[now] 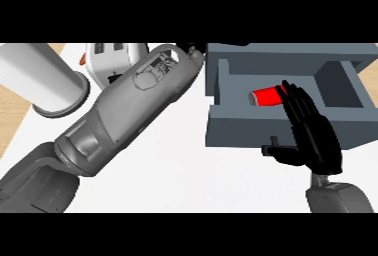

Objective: Pick up the can, place it into the drawer and close the drawer

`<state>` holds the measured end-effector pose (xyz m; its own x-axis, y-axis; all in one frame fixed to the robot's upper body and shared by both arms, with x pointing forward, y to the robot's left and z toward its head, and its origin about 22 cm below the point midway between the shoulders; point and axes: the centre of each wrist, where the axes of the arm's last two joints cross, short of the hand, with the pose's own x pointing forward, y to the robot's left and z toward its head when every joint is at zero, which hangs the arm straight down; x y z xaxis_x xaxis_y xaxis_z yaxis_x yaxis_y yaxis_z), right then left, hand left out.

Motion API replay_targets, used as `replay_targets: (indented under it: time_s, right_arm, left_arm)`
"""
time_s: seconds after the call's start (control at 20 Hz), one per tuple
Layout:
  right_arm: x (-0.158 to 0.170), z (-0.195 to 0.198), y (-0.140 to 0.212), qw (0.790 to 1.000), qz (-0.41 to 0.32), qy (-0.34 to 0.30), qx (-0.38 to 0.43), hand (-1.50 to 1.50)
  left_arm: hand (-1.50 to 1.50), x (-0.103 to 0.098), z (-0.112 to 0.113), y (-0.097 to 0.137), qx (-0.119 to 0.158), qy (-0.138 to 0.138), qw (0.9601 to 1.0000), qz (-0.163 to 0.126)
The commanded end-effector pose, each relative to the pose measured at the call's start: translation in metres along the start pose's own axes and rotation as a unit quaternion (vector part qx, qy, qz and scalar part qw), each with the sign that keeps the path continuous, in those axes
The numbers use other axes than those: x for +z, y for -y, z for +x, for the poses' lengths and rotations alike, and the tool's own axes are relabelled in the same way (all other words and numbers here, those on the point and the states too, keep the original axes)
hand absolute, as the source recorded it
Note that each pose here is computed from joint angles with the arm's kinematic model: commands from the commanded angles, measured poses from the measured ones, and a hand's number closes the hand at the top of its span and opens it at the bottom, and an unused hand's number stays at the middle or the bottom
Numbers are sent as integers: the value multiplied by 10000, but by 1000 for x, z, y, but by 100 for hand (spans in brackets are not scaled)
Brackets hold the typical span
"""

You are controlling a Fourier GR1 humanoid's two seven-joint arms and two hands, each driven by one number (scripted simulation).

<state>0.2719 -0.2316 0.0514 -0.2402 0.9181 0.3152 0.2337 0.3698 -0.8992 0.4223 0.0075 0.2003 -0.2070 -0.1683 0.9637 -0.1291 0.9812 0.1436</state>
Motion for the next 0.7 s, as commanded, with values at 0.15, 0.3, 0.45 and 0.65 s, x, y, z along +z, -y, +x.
replay_targets:
  time_s: [0.15,0.3,0.45,0.65]
  right_arm:
    - [-20,-9,-41,9996,65,-192,182,-150]
    - [-21,-32,-54,9987,73,-325,375,-150]
    - [-48,-28,-54,9983,-48,-297,491,-150]
    - [-59,-30,-71,9965,-58,-259,788,-150]
  left_arm:
    - [-150,-2,11,-42,-63,-73,10000,-19]
    - [-150,-5,15,-60,-35,-7,10000,55]
    - [-150,-6,8,-83,-135,-50,9999,65]
    - [-150,3,6,-87,-229,-140,9996,122]
